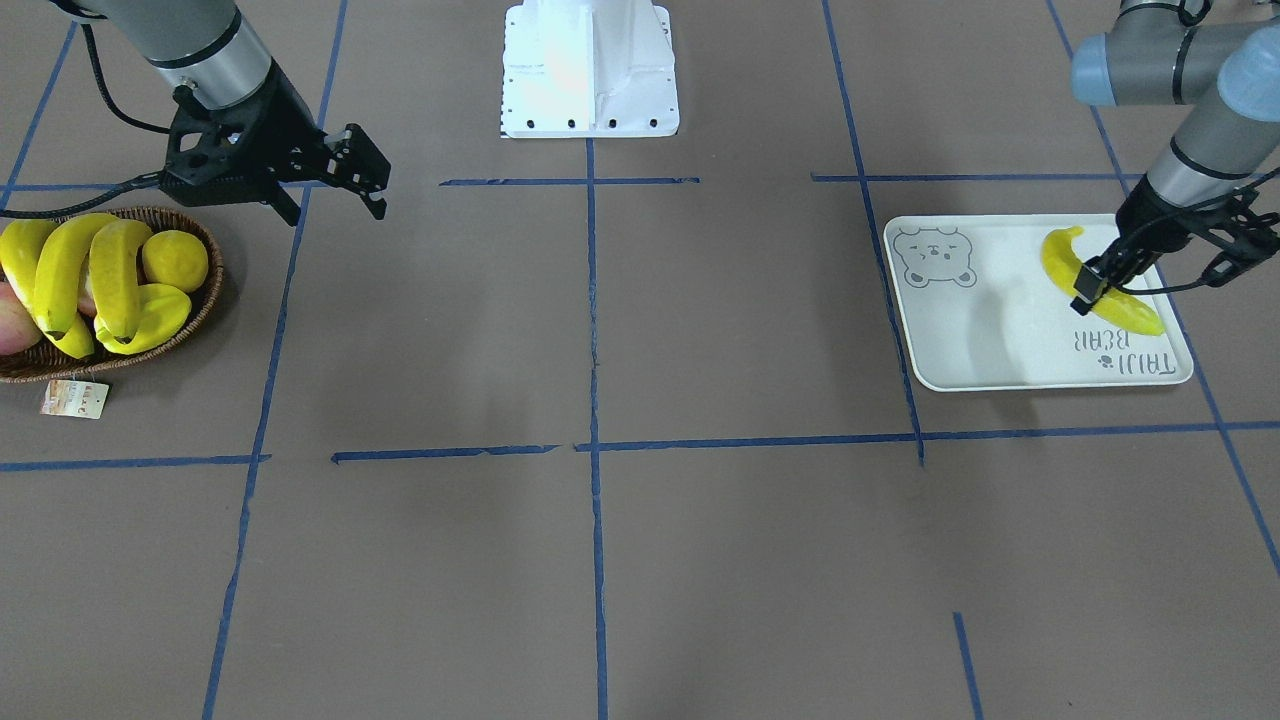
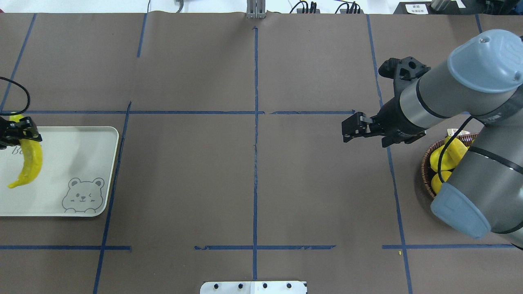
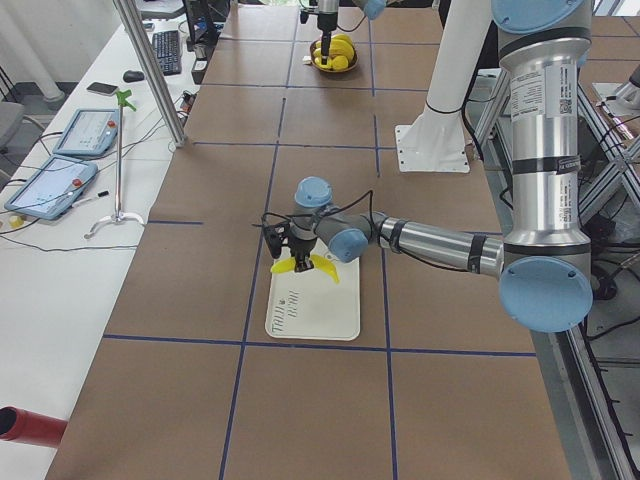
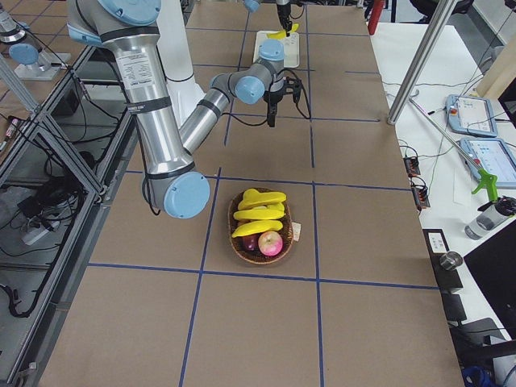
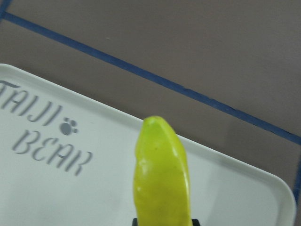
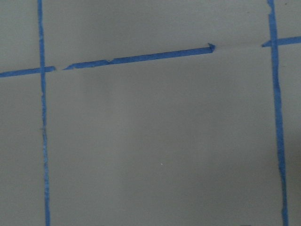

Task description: Transfer all bananas from basket to plate

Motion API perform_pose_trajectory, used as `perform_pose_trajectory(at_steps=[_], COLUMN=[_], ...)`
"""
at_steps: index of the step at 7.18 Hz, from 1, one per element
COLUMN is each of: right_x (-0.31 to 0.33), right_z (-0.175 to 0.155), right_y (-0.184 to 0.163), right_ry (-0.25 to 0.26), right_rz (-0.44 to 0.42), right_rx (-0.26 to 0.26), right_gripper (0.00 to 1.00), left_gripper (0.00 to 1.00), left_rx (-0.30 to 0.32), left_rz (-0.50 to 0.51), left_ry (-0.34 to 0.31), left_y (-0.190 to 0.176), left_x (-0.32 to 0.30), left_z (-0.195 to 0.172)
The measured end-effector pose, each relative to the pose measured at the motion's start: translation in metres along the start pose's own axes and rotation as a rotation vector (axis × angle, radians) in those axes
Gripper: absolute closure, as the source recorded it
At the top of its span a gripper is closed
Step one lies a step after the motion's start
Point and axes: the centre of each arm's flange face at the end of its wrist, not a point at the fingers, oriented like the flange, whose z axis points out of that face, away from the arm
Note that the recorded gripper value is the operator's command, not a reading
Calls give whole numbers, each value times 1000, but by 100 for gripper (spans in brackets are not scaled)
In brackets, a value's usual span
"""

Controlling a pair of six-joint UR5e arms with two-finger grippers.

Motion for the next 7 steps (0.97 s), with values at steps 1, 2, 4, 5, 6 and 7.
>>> perform_pose_trajectory(at_steps=[1,2,4,5,6,7], right_x=[26,50,78,84,91,102], right_z=[-2,-4,-6,-6,-6,-8], right_y=[-3,-6,-8,-7,-7,-8], right_ry=[36,65,96,103,109,115], right_rz=[-41,-84,-126,-133,-142,-156], right_rx=[1,2,1,-2,-4,-9], right_gripper=[0,0,0,0,0,0], left_gripper=[86,57,1,0,0,0], left_rx=[0,-18,-37,-36,-48,-80], left_rz=[-72,-119,-141,-129,-108,-100], left_ry=[-32,-47,-43,-29,-7,28], left_y=[-19,-31,-41,-44,-44,-46], left_x=[-26,-47,-68,-74,-76,-76], left_z=[10,20,36,43,45,37])
